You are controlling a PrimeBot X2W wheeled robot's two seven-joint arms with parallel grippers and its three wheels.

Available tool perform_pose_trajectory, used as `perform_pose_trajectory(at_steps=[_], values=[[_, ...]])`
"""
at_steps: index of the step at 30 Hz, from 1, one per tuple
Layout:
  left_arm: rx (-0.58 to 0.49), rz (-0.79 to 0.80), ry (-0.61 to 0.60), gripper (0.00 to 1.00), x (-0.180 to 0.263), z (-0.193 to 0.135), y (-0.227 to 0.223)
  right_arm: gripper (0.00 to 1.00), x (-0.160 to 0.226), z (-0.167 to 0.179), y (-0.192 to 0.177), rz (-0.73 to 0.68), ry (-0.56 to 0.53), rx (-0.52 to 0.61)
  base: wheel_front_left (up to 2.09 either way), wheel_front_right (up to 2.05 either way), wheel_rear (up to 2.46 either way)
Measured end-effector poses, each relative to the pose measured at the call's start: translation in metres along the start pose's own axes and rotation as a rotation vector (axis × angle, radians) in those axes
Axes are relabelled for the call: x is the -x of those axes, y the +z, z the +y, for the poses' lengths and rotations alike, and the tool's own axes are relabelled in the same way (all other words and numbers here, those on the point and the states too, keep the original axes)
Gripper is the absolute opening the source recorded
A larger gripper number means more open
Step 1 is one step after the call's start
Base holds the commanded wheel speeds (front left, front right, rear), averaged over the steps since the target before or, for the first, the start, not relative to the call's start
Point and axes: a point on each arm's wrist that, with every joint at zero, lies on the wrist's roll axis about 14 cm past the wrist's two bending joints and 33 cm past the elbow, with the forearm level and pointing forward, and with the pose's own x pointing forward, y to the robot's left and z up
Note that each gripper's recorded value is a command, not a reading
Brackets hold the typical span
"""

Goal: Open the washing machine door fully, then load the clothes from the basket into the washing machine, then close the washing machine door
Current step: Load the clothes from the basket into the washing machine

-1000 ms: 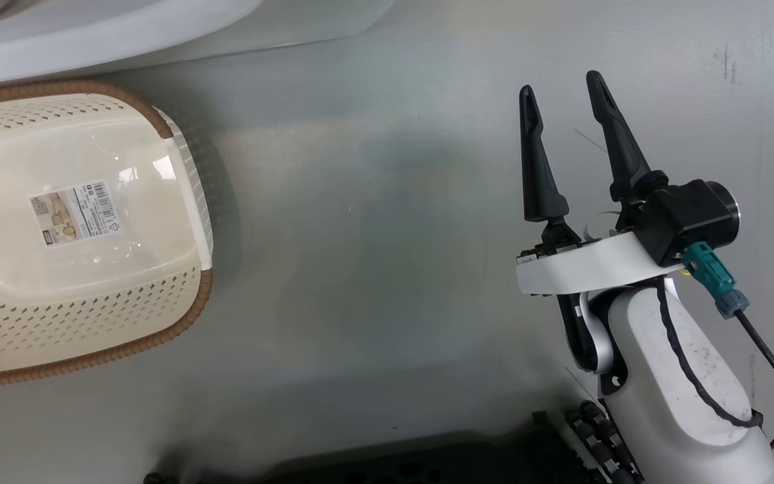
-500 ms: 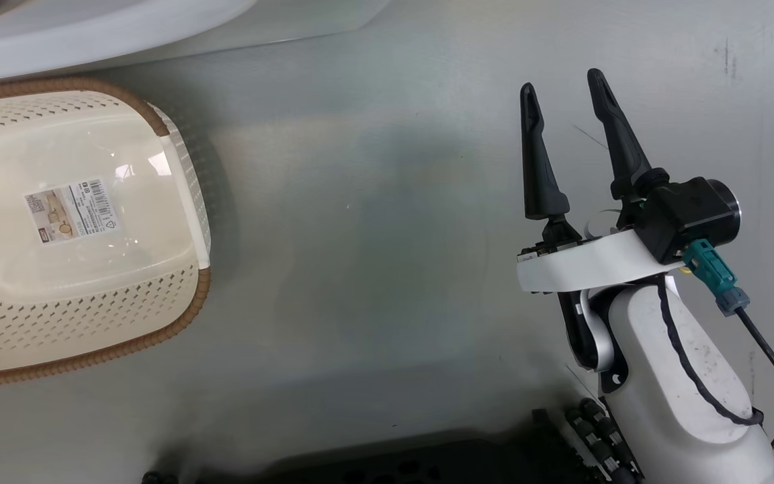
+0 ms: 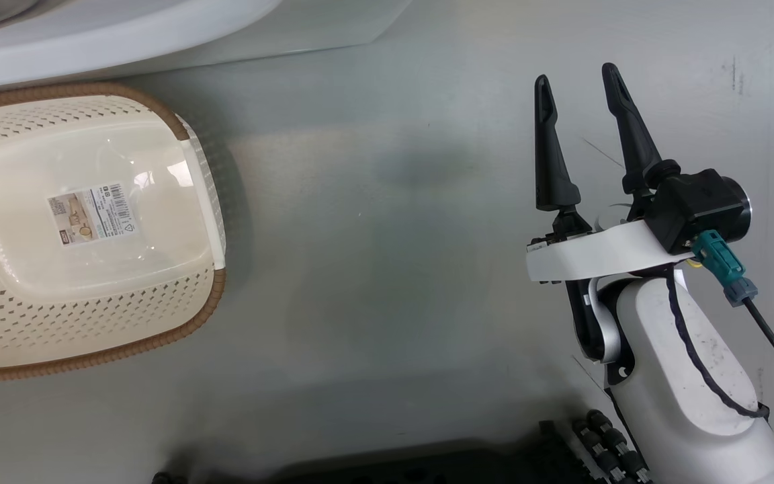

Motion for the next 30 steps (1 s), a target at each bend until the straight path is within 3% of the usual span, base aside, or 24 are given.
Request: perform_pose_trajectory(at_steps=[15,30], values=[[0.055,0.12,0.024,1.0,0.033,-0.011,-0.016,1.0,-0.002,0.008,0.025,-0.055,0.012,0.019,0.0,0.0,0.0],[0.087,0.104,0.055,1.0,0.075,-0.019,0.02,1.0,0.014,0.023,0.065,-0.128,0.041,0.046,0.0,0.0,0.0]])
